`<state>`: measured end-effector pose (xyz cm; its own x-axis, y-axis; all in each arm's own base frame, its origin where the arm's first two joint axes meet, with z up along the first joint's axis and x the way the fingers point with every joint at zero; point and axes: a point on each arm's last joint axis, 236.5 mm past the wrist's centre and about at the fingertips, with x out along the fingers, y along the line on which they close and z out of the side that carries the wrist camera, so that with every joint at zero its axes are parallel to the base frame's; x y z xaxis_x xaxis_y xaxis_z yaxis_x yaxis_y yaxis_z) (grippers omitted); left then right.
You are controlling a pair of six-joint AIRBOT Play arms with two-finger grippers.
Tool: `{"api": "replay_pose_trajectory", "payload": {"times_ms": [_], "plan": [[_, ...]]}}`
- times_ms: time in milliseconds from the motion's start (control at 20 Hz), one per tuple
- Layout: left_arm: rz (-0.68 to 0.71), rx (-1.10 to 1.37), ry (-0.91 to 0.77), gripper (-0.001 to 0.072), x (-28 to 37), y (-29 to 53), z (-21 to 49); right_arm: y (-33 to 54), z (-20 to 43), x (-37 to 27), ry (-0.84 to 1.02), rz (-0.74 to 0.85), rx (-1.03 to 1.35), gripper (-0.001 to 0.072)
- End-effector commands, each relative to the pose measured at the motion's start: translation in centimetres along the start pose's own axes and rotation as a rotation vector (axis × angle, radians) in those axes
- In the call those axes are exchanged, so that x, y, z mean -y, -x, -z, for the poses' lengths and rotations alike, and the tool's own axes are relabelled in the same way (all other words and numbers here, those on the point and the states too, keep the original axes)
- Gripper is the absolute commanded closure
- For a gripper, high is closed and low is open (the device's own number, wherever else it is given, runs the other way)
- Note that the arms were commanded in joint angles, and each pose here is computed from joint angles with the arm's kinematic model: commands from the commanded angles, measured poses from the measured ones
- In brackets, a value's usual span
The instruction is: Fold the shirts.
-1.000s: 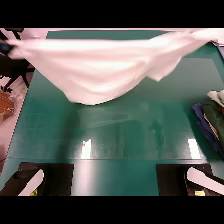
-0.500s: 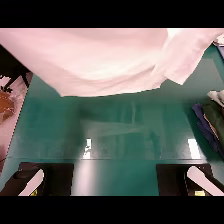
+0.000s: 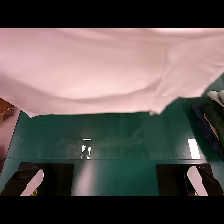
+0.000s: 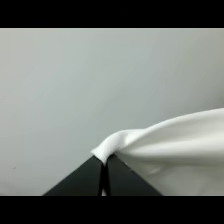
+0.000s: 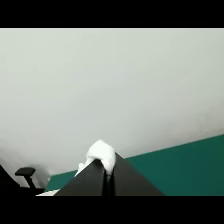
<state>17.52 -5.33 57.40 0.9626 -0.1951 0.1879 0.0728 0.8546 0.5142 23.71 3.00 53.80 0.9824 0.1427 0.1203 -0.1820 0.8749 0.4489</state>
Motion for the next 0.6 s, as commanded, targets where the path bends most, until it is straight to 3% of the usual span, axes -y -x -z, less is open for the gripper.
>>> {"api": "replay_pose_trajectory", "payload": {"times_ms": [0,200,550], "plan": [[-0.004,0.014,-0.016,0.0687,0.1,0.7,-0.6,2.3,-2.0,-2.9,0.044,-0.032,0.120,0.0687],[0.146,-0.059,0.085,0.0687,3.4,-3.0,3.6,0.6,1.4,0.5,-0.020,0.016,-0.008,0.0686],[0.299,-0.379,0.266,0.0687,9.4,-9.7,19.7,-4.6,17.2,10.8,-0.362,0.091,-0.432,0.0687]]}}
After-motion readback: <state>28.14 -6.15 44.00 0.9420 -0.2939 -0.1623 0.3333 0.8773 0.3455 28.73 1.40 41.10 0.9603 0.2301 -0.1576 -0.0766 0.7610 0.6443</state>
